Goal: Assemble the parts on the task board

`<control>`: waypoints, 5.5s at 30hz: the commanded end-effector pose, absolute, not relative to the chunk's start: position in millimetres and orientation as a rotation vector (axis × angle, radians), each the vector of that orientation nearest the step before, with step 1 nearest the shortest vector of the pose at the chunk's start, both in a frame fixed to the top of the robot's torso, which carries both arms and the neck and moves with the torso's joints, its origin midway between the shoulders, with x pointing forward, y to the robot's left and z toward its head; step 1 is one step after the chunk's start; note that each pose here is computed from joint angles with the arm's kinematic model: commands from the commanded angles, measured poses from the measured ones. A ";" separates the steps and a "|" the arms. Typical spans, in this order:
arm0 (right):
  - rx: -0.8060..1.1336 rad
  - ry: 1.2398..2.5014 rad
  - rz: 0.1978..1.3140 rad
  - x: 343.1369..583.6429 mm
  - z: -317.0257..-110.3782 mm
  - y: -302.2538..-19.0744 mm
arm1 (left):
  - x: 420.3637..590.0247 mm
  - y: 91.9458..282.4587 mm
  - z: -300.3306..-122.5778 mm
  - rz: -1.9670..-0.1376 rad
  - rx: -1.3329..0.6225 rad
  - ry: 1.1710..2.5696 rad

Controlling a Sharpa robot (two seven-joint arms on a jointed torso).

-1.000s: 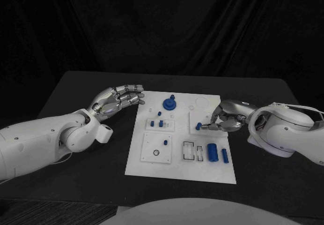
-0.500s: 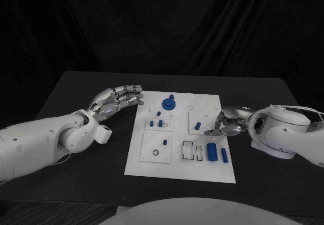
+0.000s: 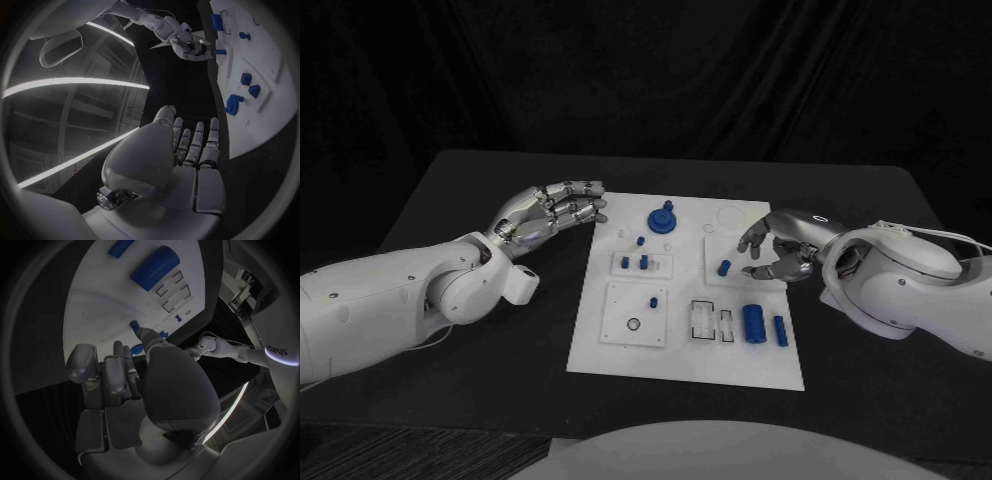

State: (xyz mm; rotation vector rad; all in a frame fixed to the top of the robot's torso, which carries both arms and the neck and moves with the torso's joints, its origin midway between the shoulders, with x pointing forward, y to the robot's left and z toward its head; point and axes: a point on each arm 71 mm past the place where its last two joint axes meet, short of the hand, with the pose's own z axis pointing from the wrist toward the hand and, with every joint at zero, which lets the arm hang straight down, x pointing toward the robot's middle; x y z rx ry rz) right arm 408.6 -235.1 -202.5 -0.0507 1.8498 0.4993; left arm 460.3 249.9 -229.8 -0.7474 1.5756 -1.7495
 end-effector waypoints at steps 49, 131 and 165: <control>-0.210 1.765 0.629 421.8 -225.7 -203.4 | 458.4 248.8 -234.1 -1.776 -0.763 1.596; -0.727 1.655 0.926 371.9 -237.8 -64.8 | 456.5 246.9 -243.8 -1.772 -0.784 1.627; -0.486 1.580 0.970 373.1 -215.3 -107.7 | 456.8 249.3 -245.2 -1.764 -0.789 1.632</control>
